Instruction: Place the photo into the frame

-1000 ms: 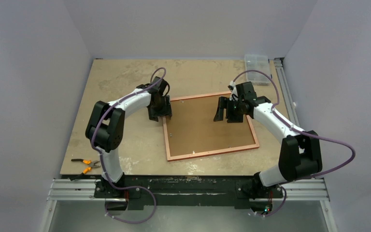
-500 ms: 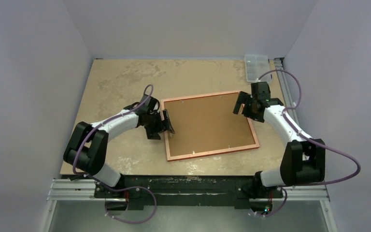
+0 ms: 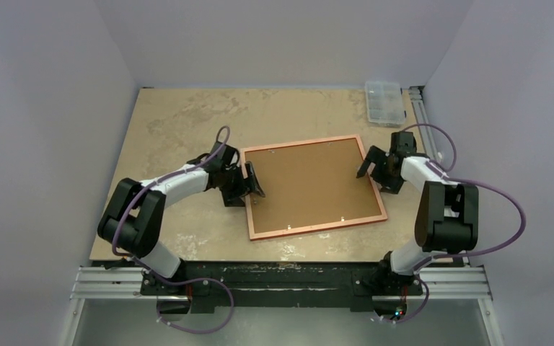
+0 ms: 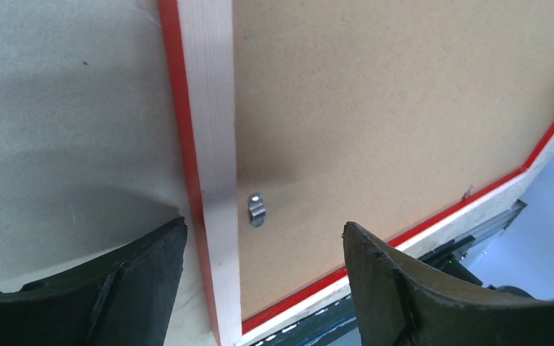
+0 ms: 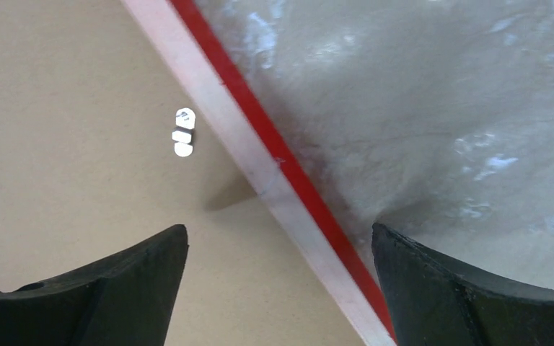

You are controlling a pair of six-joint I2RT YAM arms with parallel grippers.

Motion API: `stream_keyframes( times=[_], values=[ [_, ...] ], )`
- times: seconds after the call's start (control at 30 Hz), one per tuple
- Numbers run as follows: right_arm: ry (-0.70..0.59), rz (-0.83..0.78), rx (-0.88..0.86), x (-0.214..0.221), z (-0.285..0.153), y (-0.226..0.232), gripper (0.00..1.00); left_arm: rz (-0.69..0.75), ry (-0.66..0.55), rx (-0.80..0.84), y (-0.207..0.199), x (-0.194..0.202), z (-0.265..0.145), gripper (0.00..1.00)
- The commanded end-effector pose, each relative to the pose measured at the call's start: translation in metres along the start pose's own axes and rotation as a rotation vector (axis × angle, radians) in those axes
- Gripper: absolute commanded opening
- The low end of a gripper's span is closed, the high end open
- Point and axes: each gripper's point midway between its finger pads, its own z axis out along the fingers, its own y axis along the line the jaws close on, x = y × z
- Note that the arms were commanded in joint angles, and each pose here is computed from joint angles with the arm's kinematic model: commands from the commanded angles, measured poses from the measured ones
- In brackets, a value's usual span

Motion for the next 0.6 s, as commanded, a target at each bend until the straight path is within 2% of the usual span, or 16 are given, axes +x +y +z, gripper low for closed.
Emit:
stream_keyframes(
  times=[0.0,0.27,0.57],
  values=[
    [0.106,-0.031,-0.138,0.036,0.005,0.018,0.97,0.025,-0.040,-0.027,-0.008,-0.019,0.002,0.77],
    [0.203,-0.117,-0.172,0.083,0.009,0.034,0.96,0.172,-0.050,-0.313,0.013,-0.018,0.005,0.72],
    [0.205,-0.129,-0.186,0.082,0.011,0.039,0.95,0.191,-0.046,-0.394,0.021,-0.006,0.010,0.61]
  ],
)
